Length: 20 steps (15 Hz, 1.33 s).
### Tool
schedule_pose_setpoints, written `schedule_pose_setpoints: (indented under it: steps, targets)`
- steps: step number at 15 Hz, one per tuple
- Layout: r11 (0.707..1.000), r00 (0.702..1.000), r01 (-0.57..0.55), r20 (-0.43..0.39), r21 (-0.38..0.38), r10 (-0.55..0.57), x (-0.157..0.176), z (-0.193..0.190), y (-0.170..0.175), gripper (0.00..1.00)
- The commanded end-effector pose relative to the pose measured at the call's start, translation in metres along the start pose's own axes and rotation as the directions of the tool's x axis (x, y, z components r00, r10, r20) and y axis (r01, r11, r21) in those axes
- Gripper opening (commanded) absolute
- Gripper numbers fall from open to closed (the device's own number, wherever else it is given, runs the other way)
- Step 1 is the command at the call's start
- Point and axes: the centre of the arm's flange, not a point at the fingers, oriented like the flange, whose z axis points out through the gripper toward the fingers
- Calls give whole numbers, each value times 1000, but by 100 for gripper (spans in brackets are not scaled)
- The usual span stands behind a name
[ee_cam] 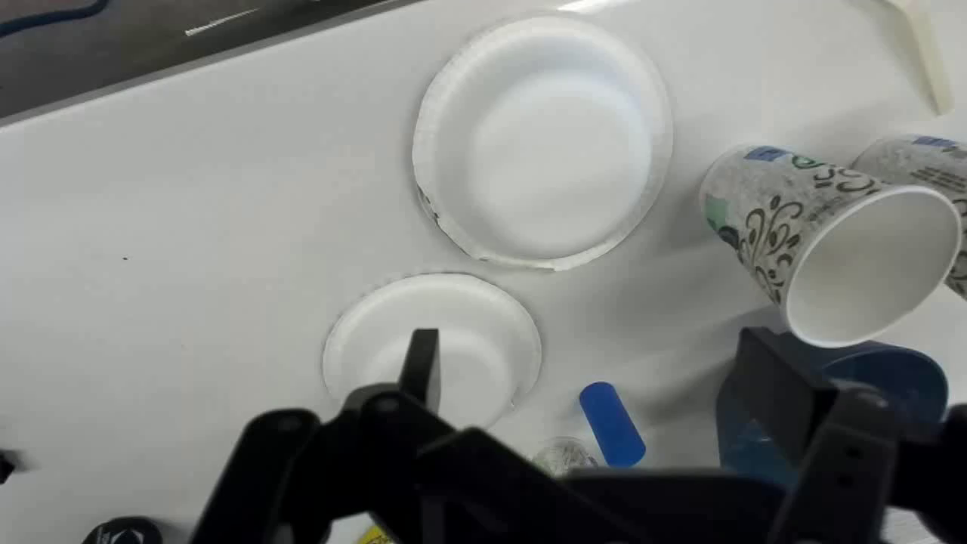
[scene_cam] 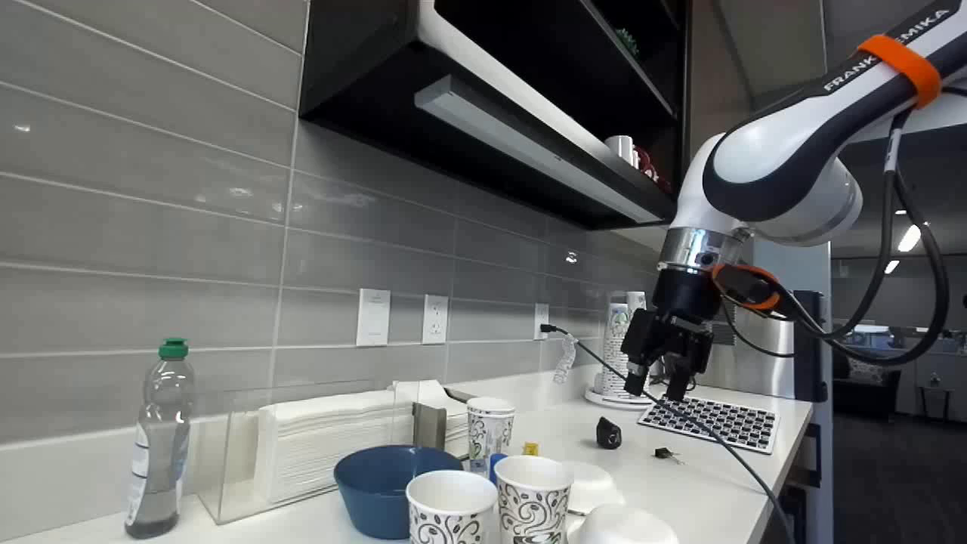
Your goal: Stack up the white plates on the left
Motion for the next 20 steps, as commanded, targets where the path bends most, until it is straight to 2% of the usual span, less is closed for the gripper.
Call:
schedule_pose_setpoints:
  steps: [1,11,13,20]
  targets:
    - [1000,1000,0,0,0,0,0,0,0,100]
    - [1000,1000,0,0,0,0,0,0,0,100]
    - [998,998,-58,4,34,58,2,6,19,100]
    - [974,972,-223,85,32,219,-8,46,70,100]
